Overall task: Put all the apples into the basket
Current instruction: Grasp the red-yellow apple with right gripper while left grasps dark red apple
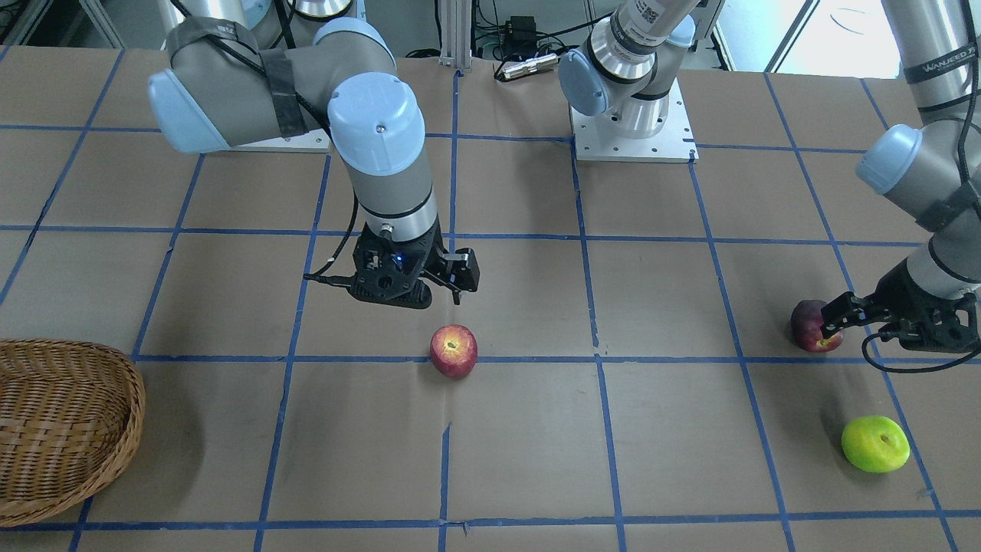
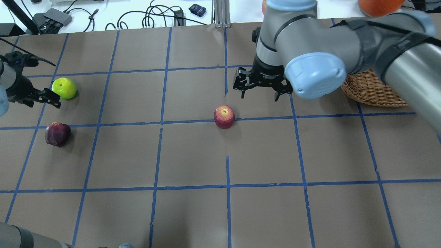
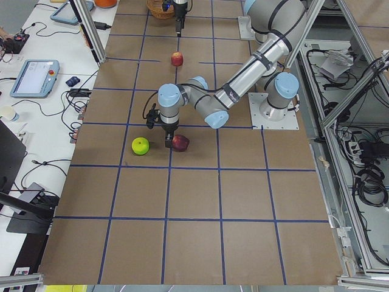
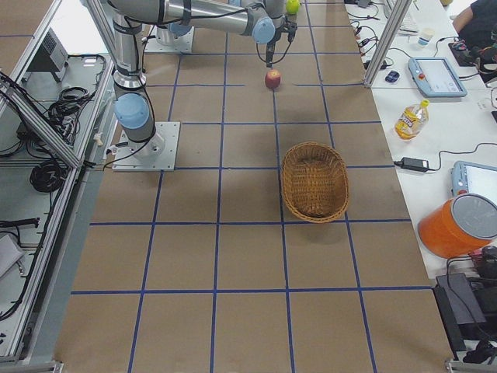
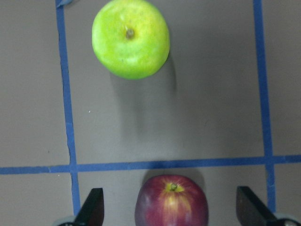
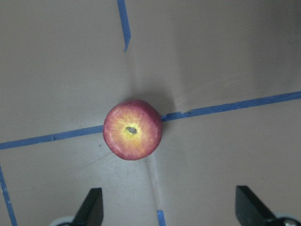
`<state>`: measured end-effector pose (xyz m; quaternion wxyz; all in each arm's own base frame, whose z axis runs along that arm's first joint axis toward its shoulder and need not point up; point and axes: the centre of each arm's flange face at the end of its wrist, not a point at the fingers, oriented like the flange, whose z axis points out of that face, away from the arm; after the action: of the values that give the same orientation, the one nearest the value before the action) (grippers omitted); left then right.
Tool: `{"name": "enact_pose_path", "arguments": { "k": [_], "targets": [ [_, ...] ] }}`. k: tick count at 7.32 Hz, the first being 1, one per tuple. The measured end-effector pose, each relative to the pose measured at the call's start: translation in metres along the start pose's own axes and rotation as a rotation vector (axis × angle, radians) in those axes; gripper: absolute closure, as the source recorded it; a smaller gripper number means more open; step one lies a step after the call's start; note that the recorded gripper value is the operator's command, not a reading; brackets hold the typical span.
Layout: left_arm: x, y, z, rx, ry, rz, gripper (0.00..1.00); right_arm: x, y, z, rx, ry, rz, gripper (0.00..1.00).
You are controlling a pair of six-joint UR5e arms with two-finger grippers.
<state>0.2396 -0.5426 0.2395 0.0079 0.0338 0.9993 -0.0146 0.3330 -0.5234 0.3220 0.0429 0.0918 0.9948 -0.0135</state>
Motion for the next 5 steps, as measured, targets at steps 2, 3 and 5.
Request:
{"name": "enact_pose_path", "arguments": {
  "k": [2,3,5],
  "targets": [
    [-0.002,0.0,0.019,-0.024,0.027,0.006,0.0,-0.019,-0.003,0.037,0.007,-0.006,0.029,0.0],
    [-0.002,0.001,0.026,-0.035,0.032,0.007,0.0,-0.023,-0.007,0.052,-0.002,-0.004,0.034,0.0],
    [-0.001,0.005,0.034,-0.059,0.05,0.001,0.0,-0.03,-0.019,0.077,-0.019,0.005,0.038,0.0]
  ]
}}
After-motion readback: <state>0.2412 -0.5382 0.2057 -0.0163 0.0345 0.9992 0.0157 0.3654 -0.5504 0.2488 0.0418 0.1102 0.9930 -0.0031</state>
